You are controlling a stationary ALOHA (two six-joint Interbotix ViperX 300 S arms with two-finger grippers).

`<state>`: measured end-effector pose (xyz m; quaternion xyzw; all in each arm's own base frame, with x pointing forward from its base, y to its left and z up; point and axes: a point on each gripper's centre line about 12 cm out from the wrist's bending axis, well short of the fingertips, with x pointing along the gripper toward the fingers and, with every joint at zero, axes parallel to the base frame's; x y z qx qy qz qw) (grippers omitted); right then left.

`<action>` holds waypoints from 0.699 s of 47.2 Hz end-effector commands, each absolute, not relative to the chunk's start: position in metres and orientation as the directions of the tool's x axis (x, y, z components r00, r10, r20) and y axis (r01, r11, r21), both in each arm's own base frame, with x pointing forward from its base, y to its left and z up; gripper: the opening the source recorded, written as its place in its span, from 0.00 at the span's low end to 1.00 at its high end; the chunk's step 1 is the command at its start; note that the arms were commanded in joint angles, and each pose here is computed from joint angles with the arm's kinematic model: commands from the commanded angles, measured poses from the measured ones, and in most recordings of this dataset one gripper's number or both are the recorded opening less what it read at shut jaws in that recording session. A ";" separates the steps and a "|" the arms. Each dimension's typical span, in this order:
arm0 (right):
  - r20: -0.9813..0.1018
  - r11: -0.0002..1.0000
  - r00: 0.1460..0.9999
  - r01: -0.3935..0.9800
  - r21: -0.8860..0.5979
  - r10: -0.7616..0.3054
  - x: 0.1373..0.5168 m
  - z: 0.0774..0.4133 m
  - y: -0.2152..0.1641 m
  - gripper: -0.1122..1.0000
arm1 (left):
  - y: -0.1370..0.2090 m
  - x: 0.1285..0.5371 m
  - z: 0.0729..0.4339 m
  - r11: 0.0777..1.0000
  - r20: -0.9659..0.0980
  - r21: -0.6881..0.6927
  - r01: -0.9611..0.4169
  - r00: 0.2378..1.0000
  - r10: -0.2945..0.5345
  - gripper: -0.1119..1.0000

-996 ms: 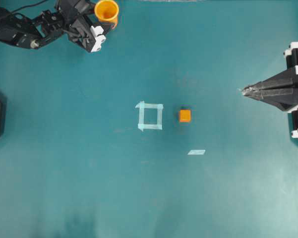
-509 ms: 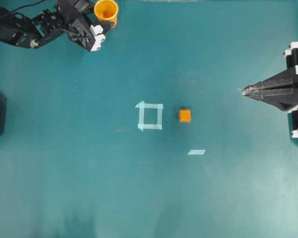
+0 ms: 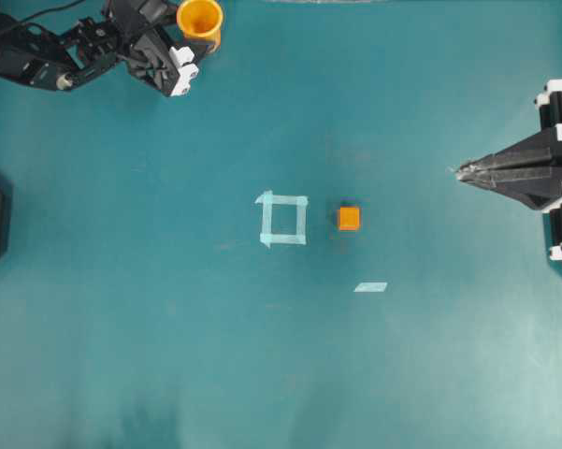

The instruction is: Move the cup backward with left arm.

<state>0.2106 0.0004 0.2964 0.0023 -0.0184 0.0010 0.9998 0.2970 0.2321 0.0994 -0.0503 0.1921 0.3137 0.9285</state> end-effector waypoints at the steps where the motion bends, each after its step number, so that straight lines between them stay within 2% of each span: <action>1: 0.074 1.000 0.997 -0.002 0.009 0.001 0.212 0.311 0.000 0.10 | 0.237 0.301 0.111 0.796 -0.348 0.028 -0.605 0.740 0.575 0.68; 33: 0.081 1.000 0.997 -0.002 0.008 0.002 0.211 0.313 0.000 0.10 | 0.239 0.300 0.110 0.793 -0.348 0.028 -0.608 0.738 0.578 0.68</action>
